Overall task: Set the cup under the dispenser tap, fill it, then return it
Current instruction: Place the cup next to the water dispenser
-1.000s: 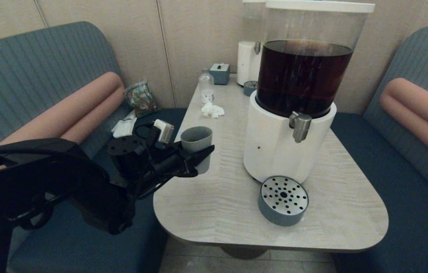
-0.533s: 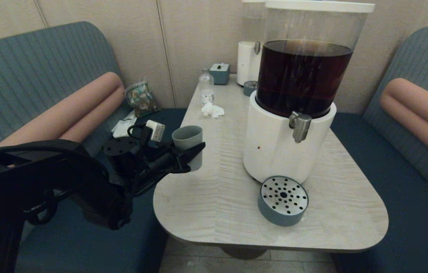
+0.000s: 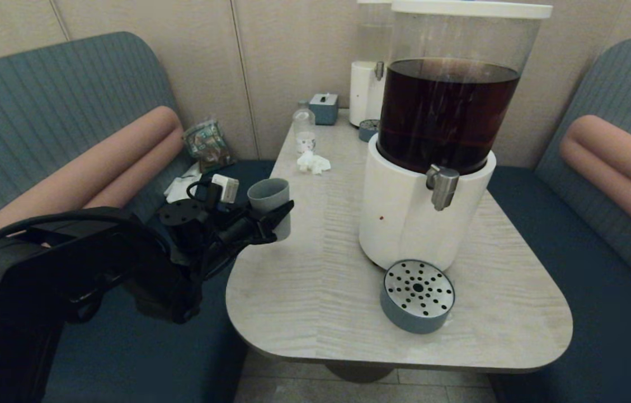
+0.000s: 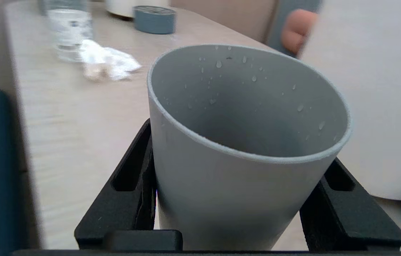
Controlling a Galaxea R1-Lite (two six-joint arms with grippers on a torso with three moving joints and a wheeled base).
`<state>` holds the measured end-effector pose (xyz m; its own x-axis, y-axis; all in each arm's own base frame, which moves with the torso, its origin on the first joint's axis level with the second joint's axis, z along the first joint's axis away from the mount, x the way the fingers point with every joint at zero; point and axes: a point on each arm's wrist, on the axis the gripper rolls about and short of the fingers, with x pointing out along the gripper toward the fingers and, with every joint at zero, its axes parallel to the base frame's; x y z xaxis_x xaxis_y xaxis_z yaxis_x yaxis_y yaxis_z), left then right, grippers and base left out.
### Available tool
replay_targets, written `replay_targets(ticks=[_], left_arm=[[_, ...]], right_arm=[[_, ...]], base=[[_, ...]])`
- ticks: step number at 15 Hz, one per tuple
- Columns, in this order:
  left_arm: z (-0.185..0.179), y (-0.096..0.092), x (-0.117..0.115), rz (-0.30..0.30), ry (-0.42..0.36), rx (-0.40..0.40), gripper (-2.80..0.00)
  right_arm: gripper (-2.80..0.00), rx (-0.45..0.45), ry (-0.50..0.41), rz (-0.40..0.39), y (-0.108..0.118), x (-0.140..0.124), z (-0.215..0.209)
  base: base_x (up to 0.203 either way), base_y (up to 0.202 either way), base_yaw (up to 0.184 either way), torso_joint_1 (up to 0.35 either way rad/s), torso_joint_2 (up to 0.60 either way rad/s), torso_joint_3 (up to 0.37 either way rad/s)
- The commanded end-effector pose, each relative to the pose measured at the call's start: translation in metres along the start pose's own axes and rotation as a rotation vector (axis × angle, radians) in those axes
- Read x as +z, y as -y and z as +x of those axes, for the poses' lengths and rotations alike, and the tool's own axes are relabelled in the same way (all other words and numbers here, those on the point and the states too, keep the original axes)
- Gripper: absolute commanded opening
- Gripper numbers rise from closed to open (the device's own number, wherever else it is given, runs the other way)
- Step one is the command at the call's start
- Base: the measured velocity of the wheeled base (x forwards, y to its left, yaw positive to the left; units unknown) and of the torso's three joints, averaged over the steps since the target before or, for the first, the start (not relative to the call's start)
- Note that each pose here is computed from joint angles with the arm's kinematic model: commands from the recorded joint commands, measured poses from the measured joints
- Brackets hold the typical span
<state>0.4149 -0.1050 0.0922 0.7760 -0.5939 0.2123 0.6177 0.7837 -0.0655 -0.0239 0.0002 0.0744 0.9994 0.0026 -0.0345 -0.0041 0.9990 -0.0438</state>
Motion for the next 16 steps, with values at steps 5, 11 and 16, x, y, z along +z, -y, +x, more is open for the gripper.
replay_targets(ticks=[5,11,16], left_arm=[[0.012,-0.025,-0.025,0.009,0.018,0.025,-2.8],[0.02,-0.043,-0.04,0.019,0.042,0.037,-2.8],[0.023,-0.048,-0.048,0.016,0.046,0.045,-2.8]], right_arm=[[-2.8,0.001,0.0,0.0,0.0,0.0,0.0],[-2.8,0.001,-0.001,0.0,0.0,0.0,0.0],[-2.8,0.0,0.0,0.0,0.0,0.0,0.0]], base=[[0.0,0.0,0.0,0.0,0.0,0.0],[0.0,0.0,0.0,0.0,0.0,0.0],[0.0,0.0,0.0,0.0,0.0,0.0]])
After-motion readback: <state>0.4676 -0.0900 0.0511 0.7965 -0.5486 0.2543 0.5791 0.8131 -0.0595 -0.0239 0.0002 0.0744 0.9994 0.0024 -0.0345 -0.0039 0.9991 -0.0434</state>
